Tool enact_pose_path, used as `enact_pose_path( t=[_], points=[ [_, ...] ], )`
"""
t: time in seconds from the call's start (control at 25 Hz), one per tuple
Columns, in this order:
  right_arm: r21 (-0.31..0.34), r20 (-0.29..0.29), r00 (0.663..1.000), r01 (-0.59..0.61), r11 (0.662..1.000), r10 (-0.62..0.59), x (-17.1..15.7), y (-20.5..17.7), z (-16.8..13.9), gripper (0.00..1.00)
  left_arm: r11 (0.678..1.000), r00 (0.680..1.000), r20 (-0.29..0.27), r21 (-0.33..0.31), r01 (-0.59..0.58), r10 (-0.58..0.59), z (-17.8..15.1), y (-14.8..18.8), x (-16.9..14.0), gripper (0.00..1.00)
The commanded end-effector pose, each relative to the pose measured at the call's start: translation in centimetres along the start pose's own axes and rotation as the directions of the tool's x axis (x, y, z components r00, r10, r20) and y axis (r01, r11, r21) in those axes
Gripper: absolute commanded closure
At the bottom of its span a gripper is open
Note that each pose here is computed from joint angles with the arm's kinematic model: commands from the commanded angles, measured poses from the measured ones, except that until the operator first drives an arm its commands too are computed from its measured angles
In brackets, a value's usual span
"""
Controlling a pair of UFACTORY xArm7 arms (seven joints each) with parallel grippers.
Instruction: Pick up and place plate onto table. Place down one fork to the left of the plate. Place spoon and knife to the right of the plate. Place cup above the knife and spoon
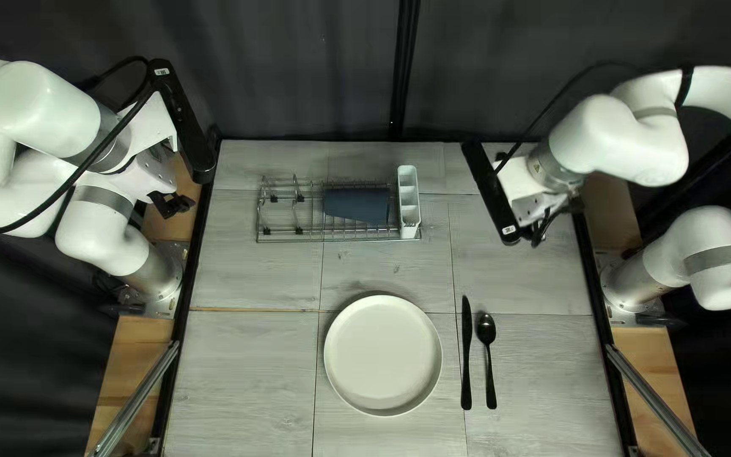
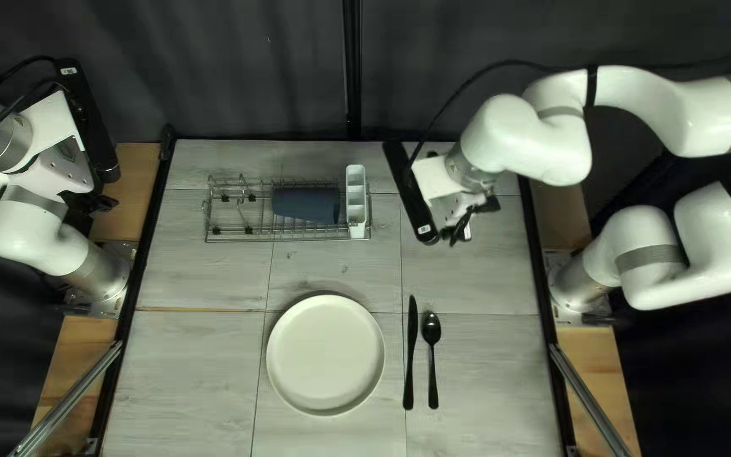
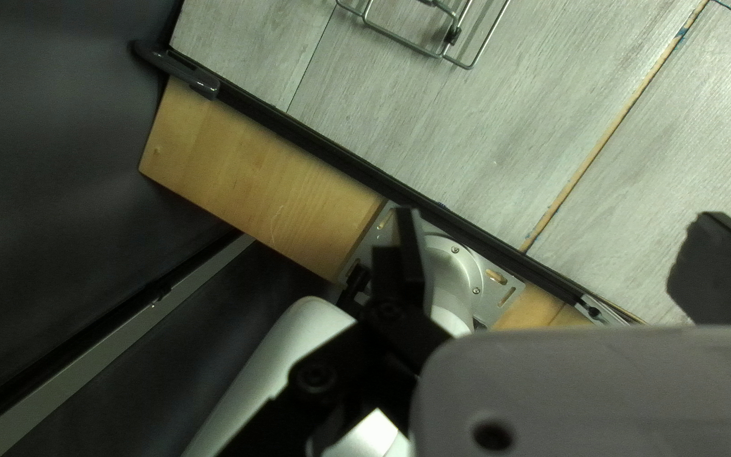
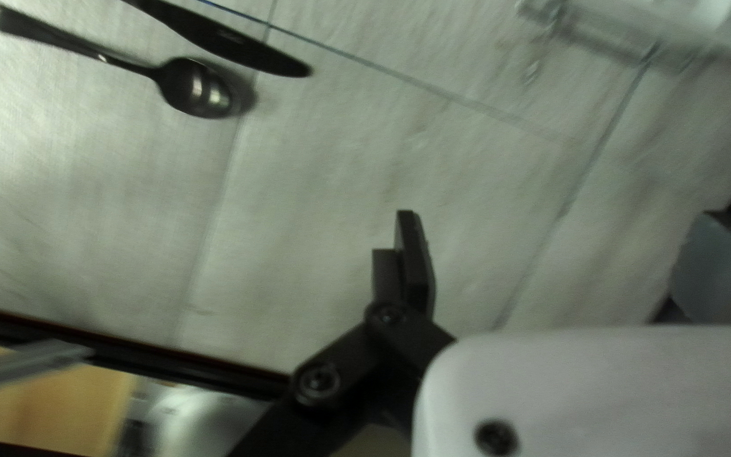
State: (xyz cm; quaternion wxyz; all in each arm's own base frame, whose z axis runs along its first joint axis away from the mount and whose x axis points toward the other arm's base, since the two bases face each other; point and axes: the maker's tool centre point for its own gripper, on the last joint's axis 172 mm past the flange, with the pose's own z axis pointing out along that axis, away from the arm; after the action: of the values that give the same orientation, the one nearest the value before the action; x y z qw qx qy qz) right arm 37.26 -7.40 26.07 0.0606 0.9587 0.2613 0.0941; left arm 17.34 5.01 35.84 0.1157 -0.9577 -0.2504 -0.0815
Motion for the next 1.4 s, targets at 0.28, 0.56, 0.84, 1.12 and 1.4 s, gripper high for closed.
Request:
enact_pose_path(
  t=[0.28,0.56,0.84,1.12,1.4],
  points=[
    [-0.072,-0.044,0.914,0.401,0.913,-0.404,4.5,2.8,3.7,0.00,1.000,1.000,0.000,0.000,0.000,0.000,0.0,0.0,0.0,0.00],
    [-0.067,-0.033,0.899,0.435,0.898,-0.437,4.8,2.1,4.6,0.00,1.000,1.000,0.000,0.000,0.000,0.000,0.0,0.0,0.0,0.00],
    [-0.042,-0.027,0.769,0.637,0.769,-0.639,6.8,3.5,7.1,0.00,1.000,1.000,0.000,0.000,0.000,0.000,0.0,0.0,0.0,0.00],
    [0.043,-0.019,0.844,0.537,0.843,-0.536,0.6,2.7,3.0,0.00,1.000,1.000,0.000,0.000,0.000,0.000,0.0,0.0,0.0,0.00],
    [0.094,-0.083,0.962,0.269,0.959,-0.262,-7.4,-0.3,-4.1,0.00,1.000,1.000,0.000,0.000,0.000,0.000,0.0,0.0,0.0,0.00]
  ],
)
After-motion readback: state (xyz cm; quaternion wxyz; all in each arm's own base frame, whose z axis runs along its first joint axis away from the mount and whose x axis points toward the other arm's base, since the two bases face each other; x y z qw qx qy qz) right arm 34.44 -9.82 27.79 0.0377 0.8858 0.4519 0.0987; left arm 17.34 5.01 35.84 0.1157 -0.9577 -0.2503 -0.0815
